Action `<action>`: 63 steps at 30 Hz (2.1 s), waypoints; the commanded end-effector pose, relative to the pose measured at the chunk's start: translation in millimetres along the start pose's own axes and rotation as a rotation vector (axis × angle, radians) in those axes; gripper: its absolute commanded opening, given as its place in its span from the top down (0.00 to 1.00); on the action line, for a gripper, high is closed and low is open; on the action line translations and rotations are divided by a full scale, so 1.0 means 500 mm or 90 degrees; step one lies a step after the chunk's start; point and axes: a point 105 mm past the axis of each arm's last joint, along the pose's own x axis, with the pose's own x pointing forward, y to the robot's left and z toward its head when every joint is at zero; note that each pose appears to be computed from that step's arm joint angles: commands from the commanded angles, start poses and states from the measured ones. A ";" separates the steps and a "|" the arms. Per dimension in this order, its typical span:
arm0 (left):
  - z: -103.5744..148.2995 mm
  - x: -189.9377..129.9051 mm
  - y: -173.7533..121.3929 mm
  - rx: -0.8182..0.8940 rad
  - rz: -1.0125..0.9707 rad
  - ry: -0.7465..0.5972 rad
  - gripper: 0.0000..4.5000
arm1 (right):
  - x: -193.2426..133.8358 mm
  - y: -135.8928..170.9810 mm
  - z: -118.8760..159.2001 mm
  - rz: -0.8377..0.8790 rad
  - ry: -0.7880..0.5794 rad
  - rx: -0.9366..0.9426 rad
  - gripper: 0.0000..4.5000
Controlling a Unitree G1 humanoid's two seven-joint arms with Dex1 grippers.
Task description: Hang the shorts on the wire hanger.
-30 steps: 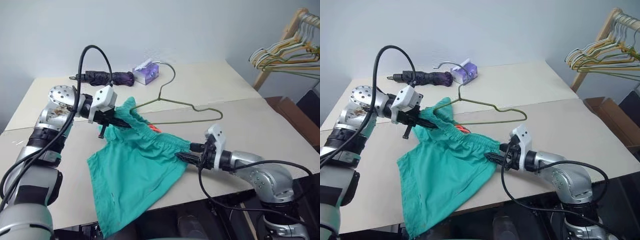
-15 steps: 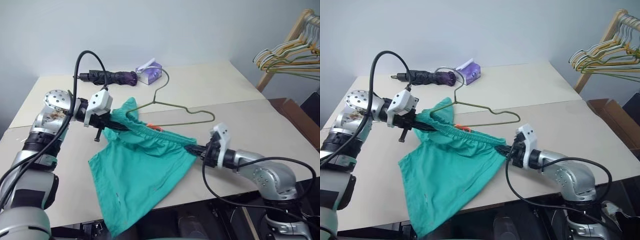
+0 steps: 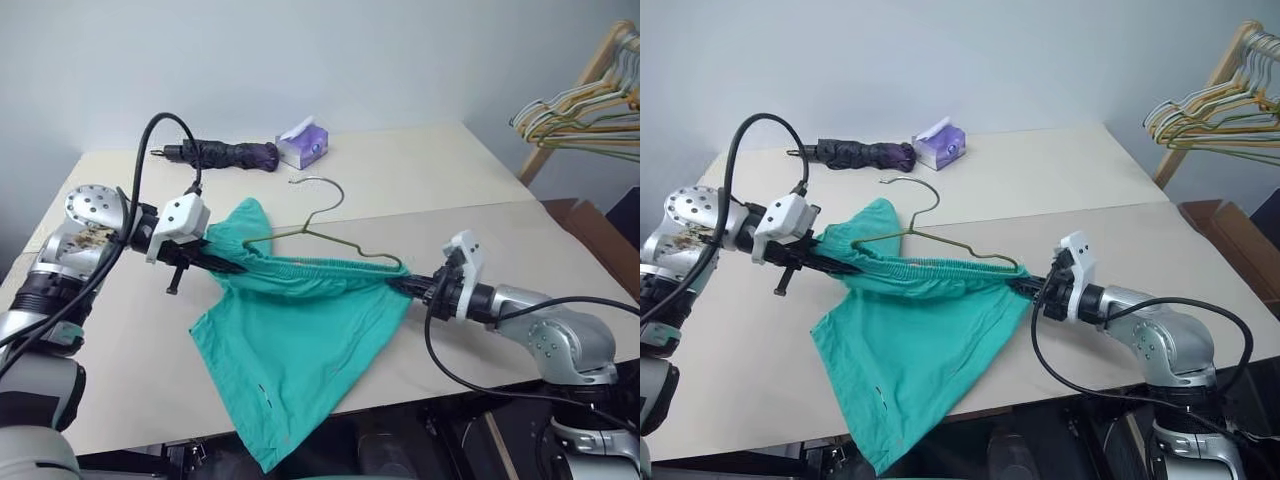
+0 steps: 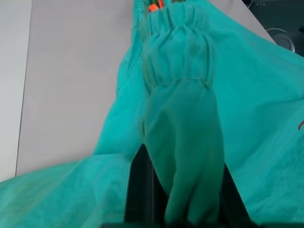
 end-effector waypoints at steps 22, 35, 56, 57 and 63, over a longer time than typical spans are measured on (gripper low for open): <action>-0.072 -0.055 0.009 -0.066 0.028 0.125 0.98 | -0.091 -0.002 0.062 0.023 -0.012 -0.140 0.99; -0.008 0.023 0.057 -0.025 0.033 -0.002 0.98 | -0.063 0.072 0.101 0.093 -0.035 -0.212 0.36; 0.045 0.062 0.084 0.054 0.036 -0.050 0.98 | -0.036 0.052 0.228 0.042 0.322 -0.425 0.01; 0.047 0.064 0.082 0.058 0.033 -0.053 0.98 | -0.029 0.045 0.224 0.040 0.335 -0.424 0.01; 0.055 0.068 0.074 0.067 0.026 -0.065 0.98 | 0.007 0.043 0.220 0.053 0.354 -0.421 0.20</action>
